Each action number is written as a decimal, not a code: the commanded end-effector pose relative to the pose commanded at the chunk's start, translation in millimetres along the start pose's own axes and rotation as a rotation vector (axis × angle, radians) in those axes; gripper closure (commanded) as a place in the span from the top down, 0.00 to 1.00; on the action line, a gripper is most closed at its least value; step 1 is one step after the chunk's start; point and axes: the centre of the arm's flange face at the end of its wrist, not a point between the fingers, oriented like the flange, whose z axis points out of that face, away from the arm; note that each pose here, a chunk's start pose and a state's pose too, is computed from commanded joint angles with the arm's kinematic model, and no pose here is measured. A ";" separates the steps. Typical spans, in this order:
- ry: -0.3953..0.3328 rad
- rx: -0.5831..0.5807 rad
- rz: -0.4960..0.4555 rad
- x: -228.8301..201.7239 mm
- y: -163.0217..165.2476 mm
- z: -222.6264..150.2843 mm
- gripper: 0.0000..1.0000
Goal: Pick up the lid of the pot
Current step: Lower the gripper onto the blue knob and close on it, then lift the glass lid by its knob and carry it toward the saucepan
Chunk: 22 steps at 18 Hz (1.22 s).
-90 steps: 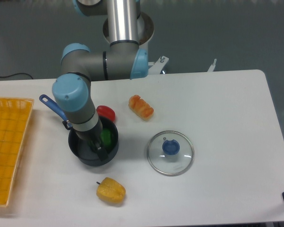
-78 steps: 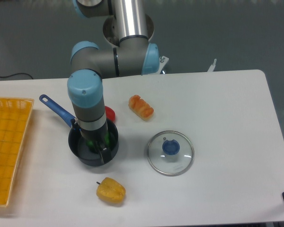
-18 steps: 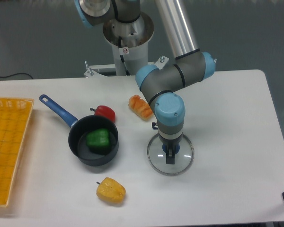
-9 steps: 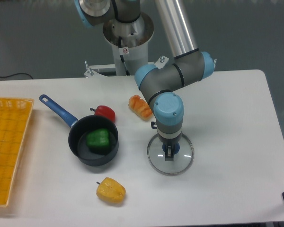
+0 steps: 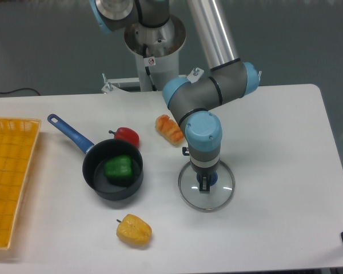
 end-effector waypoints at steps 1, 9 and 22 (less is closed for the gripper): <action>-0.003 -0.001 0.000 0.1 0.2 -3.2 0.52; -0.025 0.066 -0.076 -10.4 -13.2 -45.9 0.52; -0.043 0.105 -0.142 -18.2 -66.3 -81.5 0.52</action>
